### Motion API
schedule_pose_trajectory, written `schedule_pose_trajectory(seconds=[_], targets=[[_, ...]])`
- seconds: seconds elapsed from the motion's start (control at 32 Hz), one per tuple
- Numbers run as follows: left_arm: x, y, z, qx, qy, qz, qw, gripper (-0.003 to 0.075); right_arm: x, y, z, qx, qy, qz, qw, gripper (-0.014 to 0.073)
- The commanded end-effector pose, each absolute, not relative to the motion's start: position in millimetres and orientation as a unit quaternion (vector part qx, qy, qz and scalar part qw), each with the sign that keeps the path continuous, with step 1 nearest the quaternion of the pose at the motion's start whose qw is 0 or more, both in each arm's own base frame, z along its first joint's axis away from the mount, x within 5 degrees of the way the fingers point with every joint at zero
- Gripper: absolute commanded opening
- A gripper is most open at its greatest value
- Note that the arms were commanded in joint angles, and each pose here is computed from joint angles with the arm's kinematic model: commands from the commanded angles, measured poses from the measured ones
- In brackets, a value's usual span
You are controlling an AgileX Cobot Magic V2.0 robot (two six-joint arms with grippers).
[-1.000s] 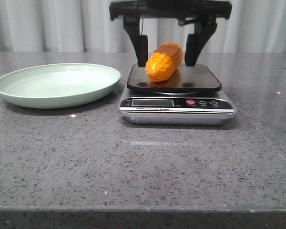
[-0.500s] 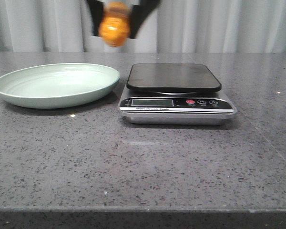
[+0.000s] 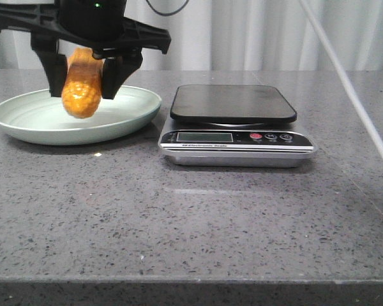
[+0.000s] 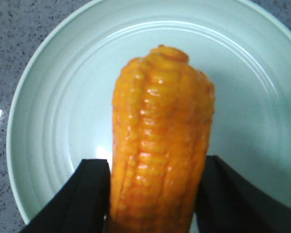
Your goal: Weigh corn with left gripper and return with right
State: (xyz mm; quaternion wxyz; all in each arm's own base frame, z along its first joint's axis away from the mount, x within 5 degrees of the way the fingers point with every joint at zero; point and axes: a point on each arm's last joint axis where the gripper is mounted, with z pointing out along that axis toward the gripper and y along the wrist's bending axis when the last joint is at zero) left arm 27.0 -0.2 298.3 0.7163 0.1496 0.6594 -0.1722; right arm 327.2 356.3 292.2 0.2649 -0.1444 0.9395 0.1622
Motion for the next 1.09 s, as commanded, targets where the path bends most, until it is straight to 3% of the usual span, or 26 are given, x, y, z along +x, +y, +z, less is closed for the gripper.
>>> schedule_pose_trajectory(seconds=[0.0, 0.03, 0.19, 0.41, 0.88, 1.06], targets=[[20, 2, 312, 0.151, 0.618, -0.189, 0.748, 0.0127, 322, 351, 333, -0.149, 0.917, 0.196, 0.315, 0.0590], [20, 2, 312, 0.151, 0.618, -0.189, 0.748, 0.0127, 322, 350, 333, -0.150, 0.917, 0.192, 0.314, 0.0622], [20, 2, 312, 0.151, 0.618, -0.189, 0.748, 0.0127, 322, 347, 339, -0.148, 0.917, 0.189, 0.318, 0.0613], [20, 2, 312, 0.151, 0.618, -0.189, 0.748, 0.0127, 320, 331, 373, -0.137, 0.919, 0.171, 0.327, 0.0613], [20, 2, 312, 0.151, 0.618, -0.189, 0.748, 0.0127, 288, 237, 479, -0.211, 0.878, 0.132, 0.409, 0.0613], [20, 2, 312, 0.151, 0.618, -0.189, 0.748, 0.0127, 259, 199, 501, -0.210, 0.866, 0.129, 0.436, 0.0613]])
